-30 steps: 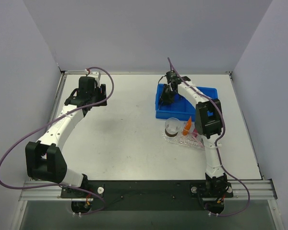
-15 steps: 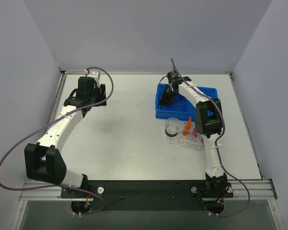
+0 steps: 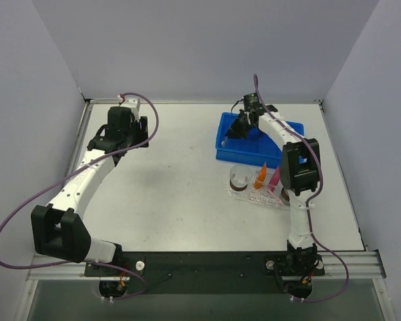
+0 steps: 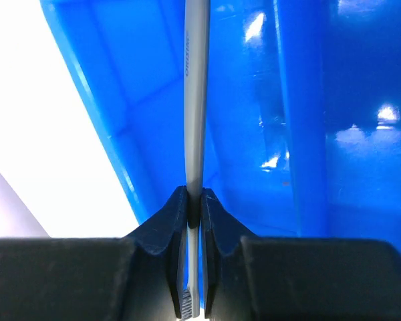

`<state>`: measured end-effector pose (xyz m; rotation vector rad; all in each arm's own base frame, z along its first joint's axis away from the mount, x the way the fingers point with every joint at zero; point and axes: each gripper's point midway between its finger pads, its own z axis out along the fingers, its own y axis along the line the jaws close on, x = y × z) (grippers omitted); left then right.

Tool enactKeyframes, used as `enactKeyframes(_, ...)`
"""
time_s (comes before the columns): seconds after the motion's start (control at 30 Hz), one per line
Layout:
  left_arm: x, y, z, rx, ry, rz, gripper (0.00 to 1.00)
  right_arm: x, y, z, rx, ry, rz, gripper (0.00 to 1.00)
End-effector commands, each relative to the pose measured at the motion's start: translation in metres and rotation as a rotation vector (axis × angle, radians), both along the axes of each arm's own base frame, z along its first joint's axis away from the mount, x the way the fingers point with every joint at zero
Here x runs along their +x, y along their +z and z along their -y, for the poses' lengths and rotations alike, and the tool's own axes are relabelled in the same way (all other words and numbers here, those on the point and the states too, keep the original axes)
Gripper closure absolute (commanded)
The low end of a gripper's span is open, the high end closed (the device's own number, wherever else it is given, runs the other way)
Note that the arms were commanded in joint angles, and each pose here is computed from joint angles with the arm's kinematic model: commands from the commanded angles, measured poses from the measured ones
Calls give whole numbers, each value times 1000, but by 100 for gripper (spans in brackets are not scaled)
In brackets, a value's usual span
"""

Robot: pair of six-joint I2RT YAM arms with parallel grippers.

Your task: Prepare toiletry sets of a toothbrush and toothpaste on the tray

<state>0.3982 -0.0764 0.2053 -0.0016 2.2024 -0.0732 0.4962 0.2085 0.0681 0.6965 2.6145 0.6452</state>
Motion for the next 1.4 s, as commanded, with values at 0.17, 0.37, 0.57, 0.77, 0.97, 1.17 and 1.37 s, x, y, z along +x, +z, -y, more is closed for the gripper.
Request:
enactKeyframes(0.17,10,62,43,-18,-139,188,31,5,65,-4,82,-34,150,100)
enactKeyframes(0.37,14,87,103,-67,-291,249,31,1,87,-6,110,-36,206,100)
enactKeyframes(0.57,0,98,163,-230,-410,252,31,-12,113,-5,124,-33,264,100)
enactKeyframes(0.77,-14,100,208,-346,-476,226,31,-34,141,-10,140,-5,320,100)
enactKeyframes(0.97,-33,94,247,-428,-536,178,31,-60,154,-11,140,13,344,100)
enactKeyframes(1.17,-52,91,281,-496,-594,143,31,-82,153,-9,127,34,345,100)
enactKeyframes(1.37,-62,76,301,-510,-613,85,31,-95,154,-8,121,58,352,100)
